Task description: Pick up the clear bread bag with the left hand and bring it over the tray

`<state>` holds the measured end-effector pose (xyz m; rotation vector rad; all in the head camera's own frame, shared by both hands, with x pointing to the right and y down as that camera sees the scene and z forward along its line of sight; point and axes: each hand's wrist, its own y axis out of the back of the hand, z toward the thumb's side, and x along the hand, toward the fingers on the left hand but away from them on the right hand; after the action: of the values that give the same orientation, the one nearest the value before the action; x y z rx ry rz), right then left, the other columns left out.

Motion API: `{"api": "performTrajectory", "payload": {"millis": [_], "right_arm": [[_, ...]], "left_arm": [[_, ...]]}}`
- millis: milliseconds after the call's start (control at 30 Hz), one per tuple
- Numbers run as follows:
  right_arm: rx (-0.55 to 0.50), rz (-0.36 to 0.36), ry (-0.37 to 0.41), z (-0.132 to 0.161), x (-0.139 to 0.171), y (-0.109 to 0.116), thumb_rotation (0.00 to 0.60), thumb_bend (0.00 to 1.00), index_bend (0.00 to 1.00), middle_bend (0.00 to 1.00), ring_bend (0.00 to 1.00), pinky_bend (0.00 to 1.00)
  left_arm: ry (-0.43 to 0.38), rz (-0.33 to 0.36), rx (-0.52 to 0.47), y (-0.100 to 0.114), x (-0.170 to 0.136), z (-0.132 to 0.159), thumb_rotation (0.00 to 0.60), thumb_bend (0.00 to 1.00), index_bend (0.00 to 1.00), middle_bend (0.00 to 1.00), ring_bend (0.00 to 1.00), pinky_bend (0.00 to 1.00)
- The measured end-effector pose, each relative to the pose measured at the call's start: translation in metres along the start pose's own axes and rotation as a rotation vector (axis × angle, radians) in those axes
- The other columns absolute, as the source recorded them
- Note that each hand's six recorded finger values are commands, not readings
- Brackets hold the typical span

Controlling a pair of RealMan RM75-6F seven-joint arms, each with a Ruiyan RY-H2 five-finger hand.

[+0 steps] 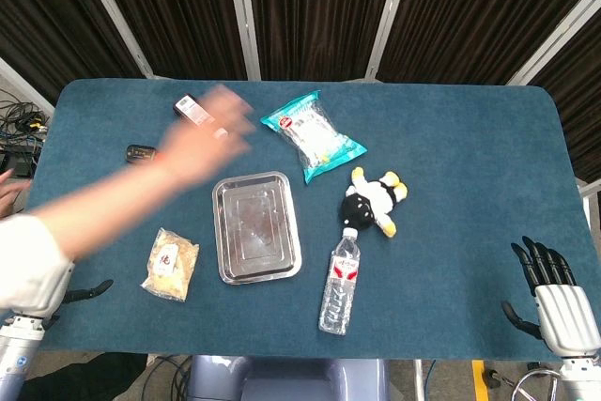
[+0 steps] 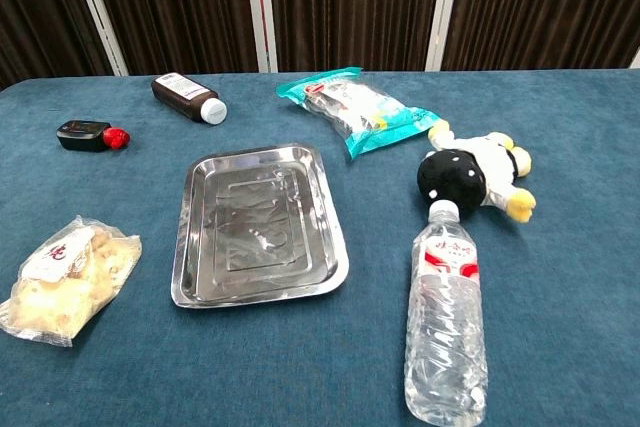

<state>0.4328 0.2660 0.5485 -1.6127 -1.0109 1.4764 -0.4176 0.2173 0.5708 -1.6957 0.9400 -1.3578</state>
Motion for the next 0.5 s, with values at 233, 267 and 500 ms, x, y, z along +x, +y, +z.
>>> {"api": "performTrajectory", "payload": {"millis": [233, 267, 500], "right_arm": [[-0.004, -0.001, -0.001, 0.000, 0.001, 0.000, 0.600, 0.30, 0.00, 0.00, 0.00, 0.08], [-0.008, -0.001, -0.001, 0.001, 0.001, 0.000, 0.600, 0.30, 0.00, 0.00, 0.00, 0.08], [-0.012, 0.005, -0.006, 0.000, 0.001, 0.000, 0.600, 0.30, 0.00, 0.00, 0.00, 0.08]], "left_arm": [[-0.006, -0.024, 0.006, -0.004, 0.001, 0.002, 0.600, 0.06, 0.00, 0.00, 0.00, 0.02], [-0.007, -0.032, 0.011, -0.006, 0.002, 0.002, 0.600, 0.06, 0.00, 0.00, 0.00, 0.02], [-0.012, -0.165, 0.055, -0.027, 0.016, 0.006, 0.600, 0.06, 0.00, 0.00, 0.00, 0.02]]}}
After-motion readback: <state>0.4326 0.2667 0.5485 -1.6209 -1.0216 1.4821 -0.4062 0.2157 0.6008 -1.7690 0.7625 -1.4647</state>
